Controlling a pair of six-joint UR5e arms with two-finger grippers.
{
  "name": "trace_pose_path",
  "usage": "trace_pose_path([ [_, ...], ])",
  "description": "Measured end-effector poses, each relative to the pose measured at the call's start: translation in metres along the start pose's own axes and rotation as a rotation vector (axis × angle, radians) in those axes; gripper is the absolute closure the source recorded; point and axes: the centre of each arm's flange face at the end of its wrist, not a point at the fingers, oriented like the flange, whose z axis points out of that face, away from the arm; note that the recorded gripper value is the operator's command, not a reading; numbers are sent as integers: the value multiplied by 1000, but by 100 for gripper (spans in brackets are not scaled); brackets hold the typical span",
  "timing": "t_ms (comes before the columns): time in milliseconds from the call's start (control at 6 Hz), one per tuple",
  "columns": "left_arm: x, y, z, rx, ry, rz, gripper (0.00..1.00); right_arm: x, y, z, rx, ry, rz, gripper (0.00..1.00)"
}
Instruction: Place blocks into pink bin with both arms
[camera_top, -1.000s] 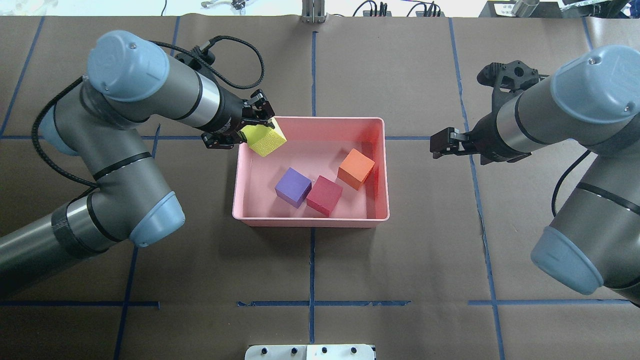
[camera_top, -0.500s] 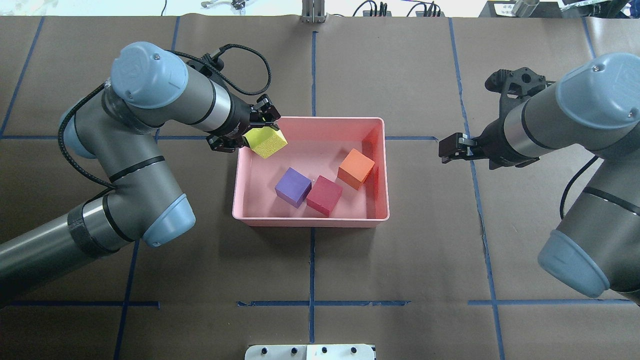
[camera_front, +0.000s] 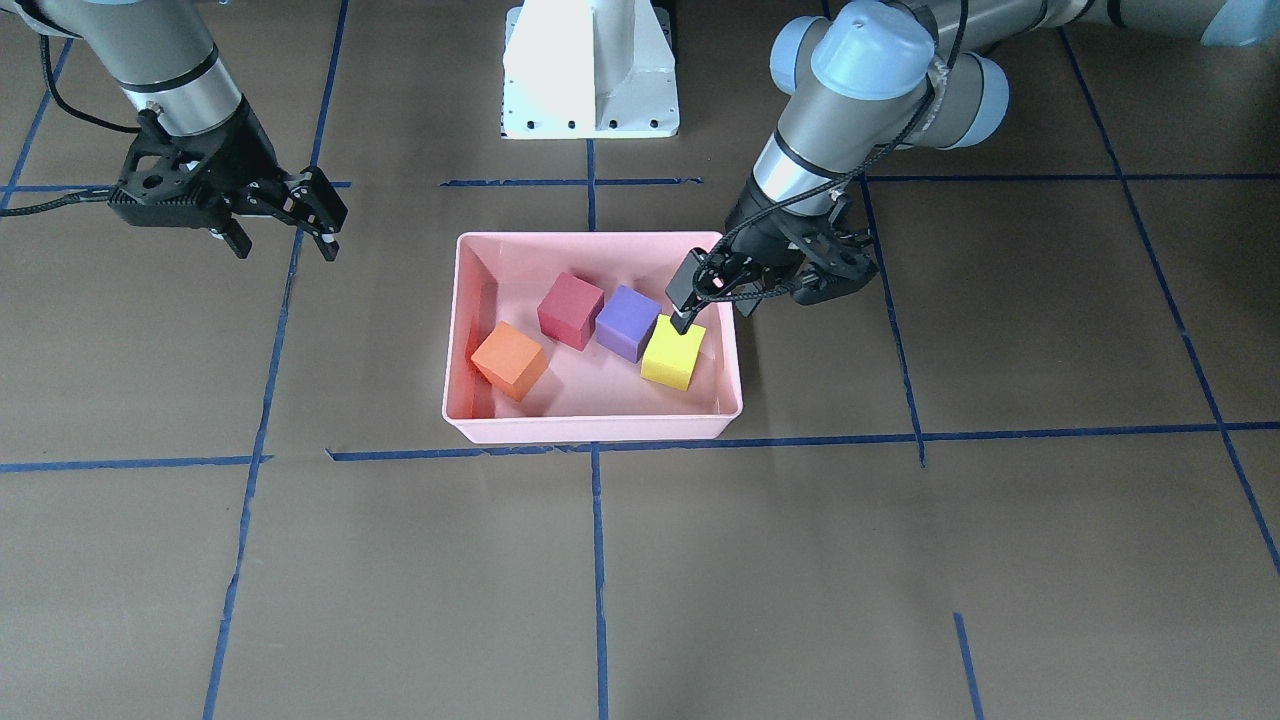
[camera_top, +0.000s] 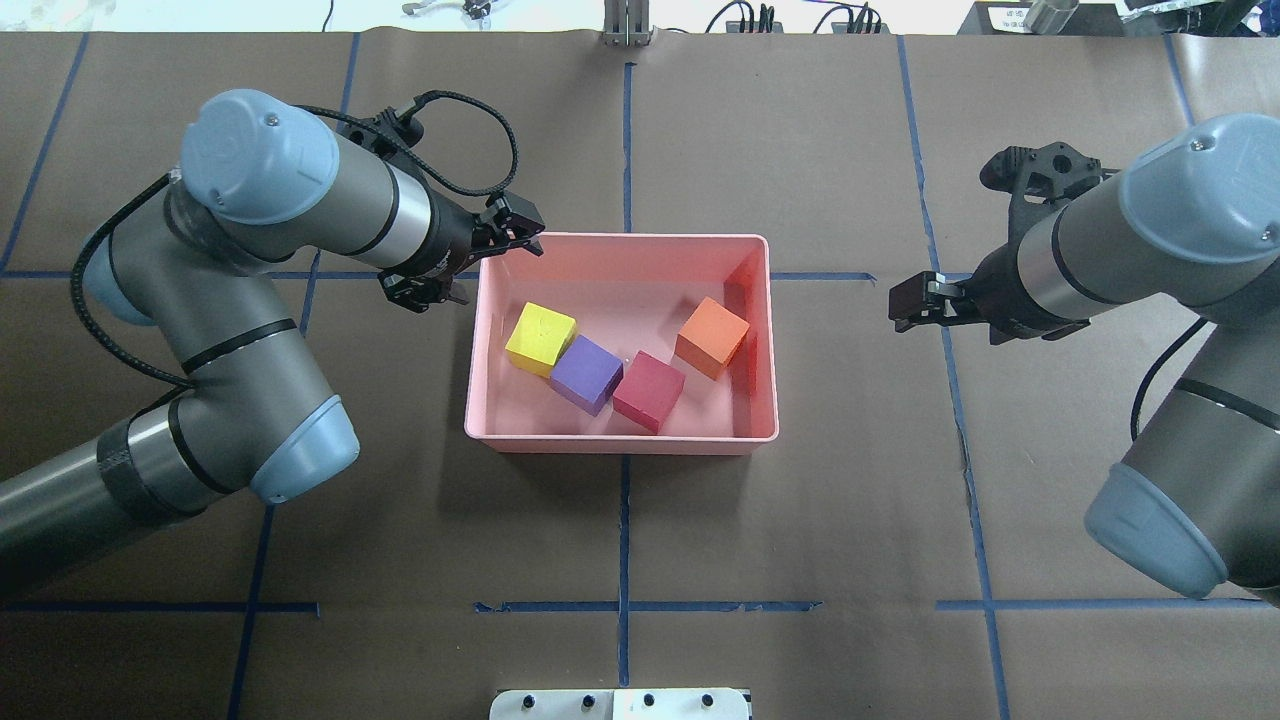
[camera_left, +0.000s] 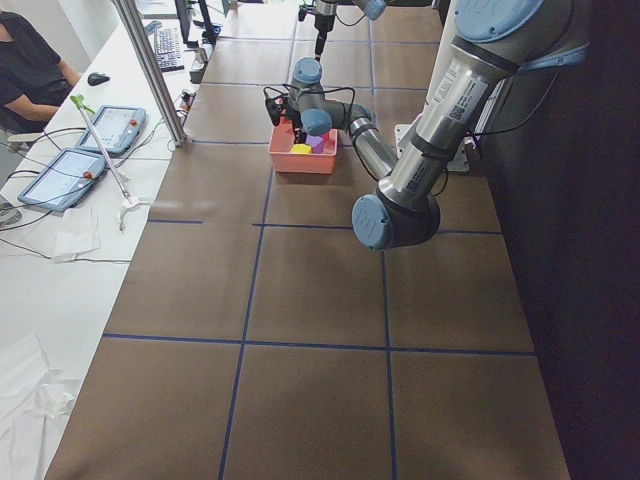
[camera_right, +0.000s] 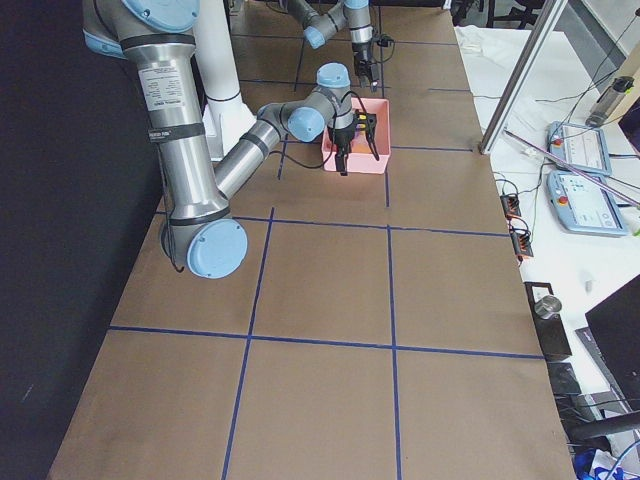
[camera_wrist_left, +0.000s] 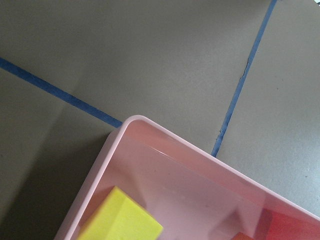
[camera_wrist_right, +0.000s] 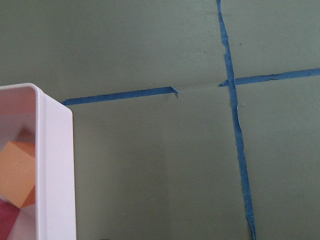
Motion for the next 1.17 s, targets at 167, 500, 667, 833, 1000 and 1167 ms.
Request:
trace_pose_path([
  [167,-34,-3,-14,4,-18,63,0,17,-7,-2,2,15,-37,0],
  [500,-144,-23,-35,16,-140,240,0,68,-26,-7,-8,55,-126,0],
  [667,-214,-42,-62,26,-227,371,0,106,-40,-15,-31,60,-167,0],
  [833,-274,-64,-93,31,-311,504,0,149,-55,-24,-58,56,-196,0],
  [1000,-321,-90,-127,19,-365,613,0,198,-69,-30,-86,48,-222,0],
  [1167,-366,-123,-166,-14,-372,689,0,257,-81,-32,-112,41,-253,0],
])
